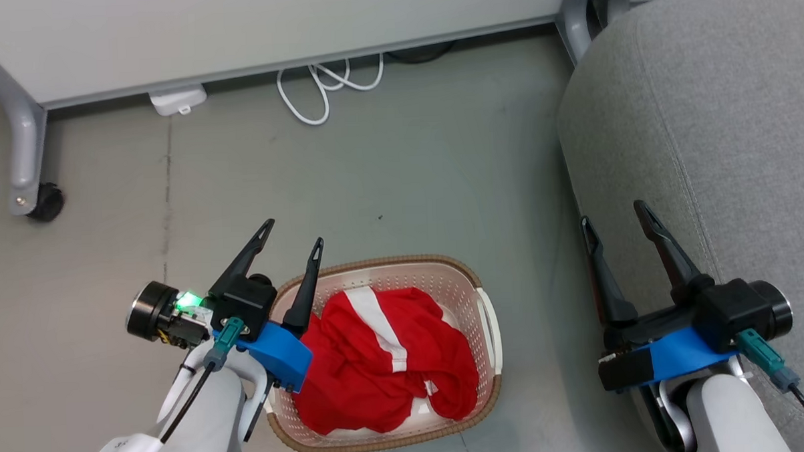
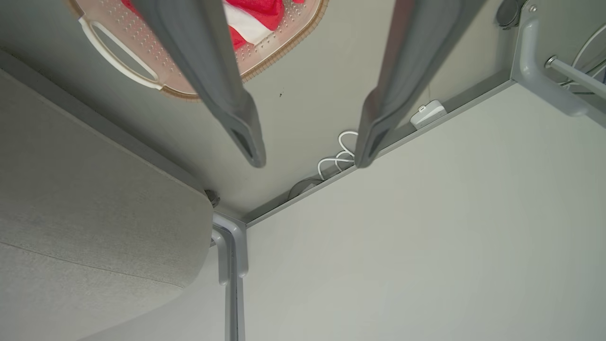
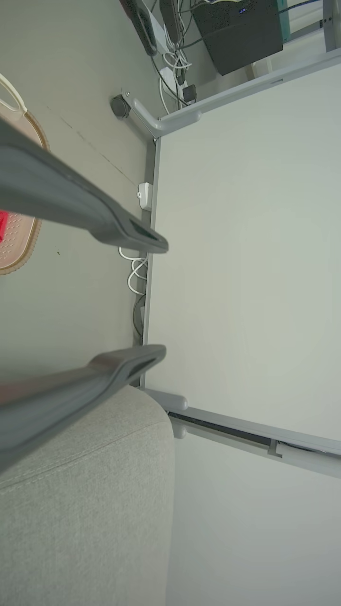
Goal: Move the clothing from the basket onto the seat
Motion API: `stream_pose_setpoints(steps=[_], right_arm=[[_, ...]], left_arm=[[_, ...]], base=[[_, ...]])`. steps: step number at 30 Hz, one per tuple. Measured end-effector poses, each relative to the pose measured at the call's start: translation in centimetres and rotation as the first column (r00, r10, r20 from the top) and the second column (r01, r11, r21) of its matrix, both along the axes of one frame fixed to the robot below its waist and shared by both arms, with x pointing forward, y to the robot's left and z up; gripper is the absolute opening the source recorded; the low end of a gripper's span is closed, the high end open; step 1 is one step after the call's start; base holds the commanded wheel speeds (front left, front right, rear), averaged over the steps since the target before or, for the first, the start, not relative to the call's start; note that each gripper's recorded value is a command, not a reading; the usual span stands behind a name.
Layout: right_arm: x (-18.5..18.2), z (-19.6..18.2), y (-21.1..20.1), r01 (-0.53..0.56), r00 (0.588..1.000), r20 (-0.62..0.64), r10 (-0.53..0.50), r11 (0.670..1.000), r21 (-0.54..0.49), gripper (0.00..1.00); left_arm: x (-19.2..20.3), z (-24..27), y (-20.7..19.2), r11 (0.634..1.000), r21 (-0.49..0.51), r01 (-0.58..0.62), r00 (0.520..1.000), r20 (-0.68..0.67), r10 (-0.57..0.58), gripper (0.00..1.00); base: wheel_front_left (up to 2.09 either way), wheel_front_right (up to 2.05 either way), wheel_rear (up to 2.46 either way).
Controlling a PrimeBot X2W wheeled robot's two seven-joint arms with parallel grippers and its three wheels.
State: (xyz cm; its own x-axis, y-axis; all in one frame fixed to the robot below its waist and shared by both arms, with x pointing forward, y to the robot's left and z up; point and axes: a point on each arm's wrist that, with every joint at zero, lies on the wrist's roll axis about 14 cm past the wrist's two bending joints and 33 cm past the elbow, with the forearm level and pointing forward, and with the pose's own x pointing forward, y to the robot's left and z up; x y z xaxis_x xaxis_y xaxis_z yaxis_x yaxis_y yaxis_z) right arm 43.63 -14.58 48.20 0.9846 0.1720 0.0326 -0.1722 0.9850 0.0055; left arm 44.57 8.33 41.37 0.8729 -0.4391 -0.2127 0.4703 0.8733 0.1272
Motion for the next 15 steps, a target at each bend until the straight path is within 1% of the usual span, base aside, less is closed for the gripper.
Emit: stream_pose_setpoints(steps=[4, 8, 11, 15], right_arm=[[0.9, -1.1, -0.6, 0.015, 1.000, -0.023, -0.015, 1.000, -0.004, 1.00], [1.6, -2.3, -1.2, 0.028, 0.999, -0.045, -0.028, 1.000, -0.007, 1.00], [2.0, -3.3, -1.5, 0.035, 0.997, -0.066, -0.036, 0.999, -0.012, 1.00], [2.8, -4.1, -1.9, 0.041, 0.996, -0.078, -0.042, 0.999, -0.017, 1.00]], left_arm=[[0.5, -3.3, -1.6, 0.994, 0.056, 0.094, 0.993, -0.076, -0.089, 1.00], [-0.2, -7.1, -3.4, 0.969, 0.109, 0.222, 0.964, -0.174, -0.202, 1.00], [-0.9, -10.0, -4.2, 0.934, 0.154, 0.322, 0.928, -0.247, -0.279, 1.00], [-2.2, -13.5, -4.8, 0.877, 0.194, 0.439, 0.868, -0.343, -0.359, 1.00]], base=[[0.00, 0.00, 0.00], [0.00, 0.00, 0.00], [0.00, 0.00, 0.00], [0.00, 0.00, 0.00]])
